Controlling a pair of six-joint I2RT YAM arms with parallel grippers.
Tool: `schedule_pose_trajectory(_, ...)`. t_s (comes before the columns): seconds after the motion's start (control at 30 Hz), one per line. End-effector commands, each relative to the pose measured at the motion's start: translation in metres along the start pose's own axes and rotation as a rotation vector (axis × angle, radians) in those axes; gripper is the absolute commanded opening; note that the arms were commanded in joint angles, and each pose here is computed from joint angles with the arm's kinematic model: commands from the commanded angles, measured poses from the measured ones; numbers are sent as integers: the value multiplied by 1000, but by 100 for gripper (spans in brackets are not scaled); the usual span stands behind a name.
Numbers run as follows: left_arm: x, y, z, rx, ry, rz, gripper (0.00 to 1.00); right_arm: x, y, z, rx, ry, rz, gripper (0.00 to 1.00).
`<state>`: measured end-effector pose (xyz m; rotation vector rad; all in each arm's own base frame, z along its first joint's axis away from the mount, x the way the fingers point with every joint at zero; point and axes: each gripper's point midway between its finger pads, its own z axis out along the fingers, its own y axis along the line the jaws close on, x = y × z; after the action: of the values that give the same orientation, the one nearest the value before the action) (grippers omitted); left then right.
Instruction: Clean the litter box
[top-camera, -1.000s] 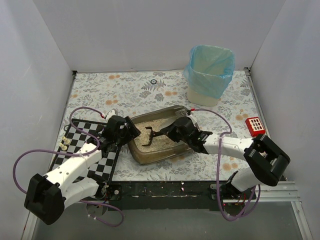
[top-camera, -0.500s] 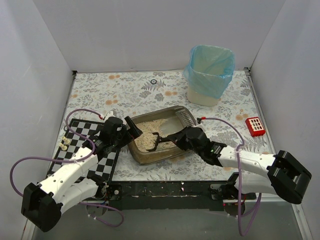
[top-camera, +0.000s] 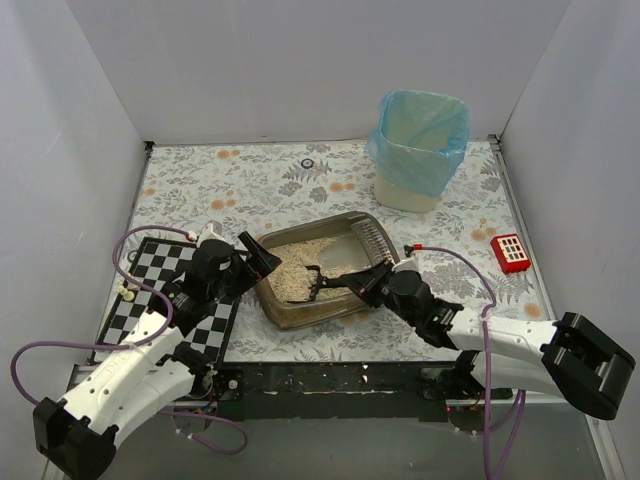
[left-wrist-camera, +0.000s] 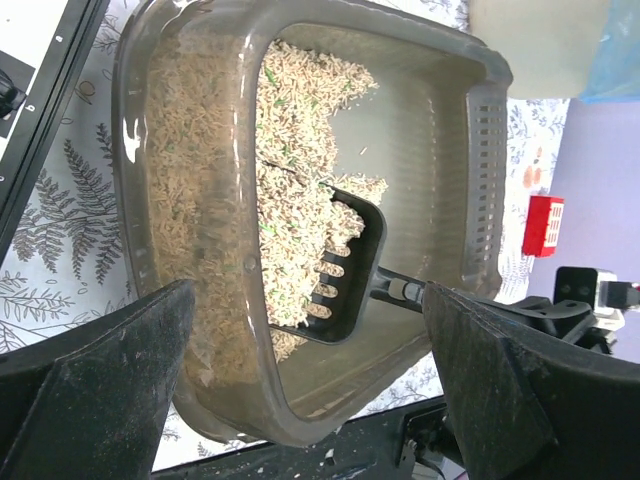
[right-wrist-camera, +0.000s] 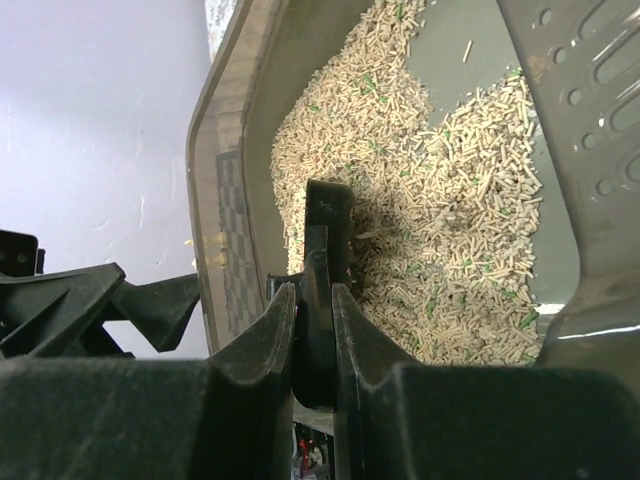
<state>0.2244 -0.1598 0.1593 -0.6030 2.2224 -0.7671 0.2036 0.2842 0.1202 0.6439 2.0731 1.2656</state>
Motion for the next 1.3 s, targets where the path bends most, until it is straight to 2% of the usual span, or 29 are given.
schedule_pose_trajectory(0.0, -1, -10, -10, 54, -1, -13, 98, -11, 52, -10, -234, -40, 56, 1)
schedule_pose_trajectory(0.43, 7, -16, -14, 110, 39, 20, 98, -56, 81, -40, -353, -238, 106, 1)
schedule_pose_trajectory(0.67, 12, -22, -15, 156, 56, 16, 98, -68, 66, -60, -379, -293, 138, 1)
schedule_pose_trajectory(1.1, 19, -23, -18, 194, 78, 9, 98, -77, 51, -80, -468, -326, 260, 1)
schedule_pose_trajectory(1.13, 20, -23, -18, 195, 81, 9, 98, -75, 35, -78, -443, -328, 257, 1)
schedule_pose_trajectory(1.2, 21, -22, -18, 197, 82, 4, 98, -73, 30, -76, -424, -323, 262, 1)
schedule_pose_trajectory(1.27, 21, -23, -17, 202, 81, 3, 98, -71, 50, -76, -441, -303, 234, 1)
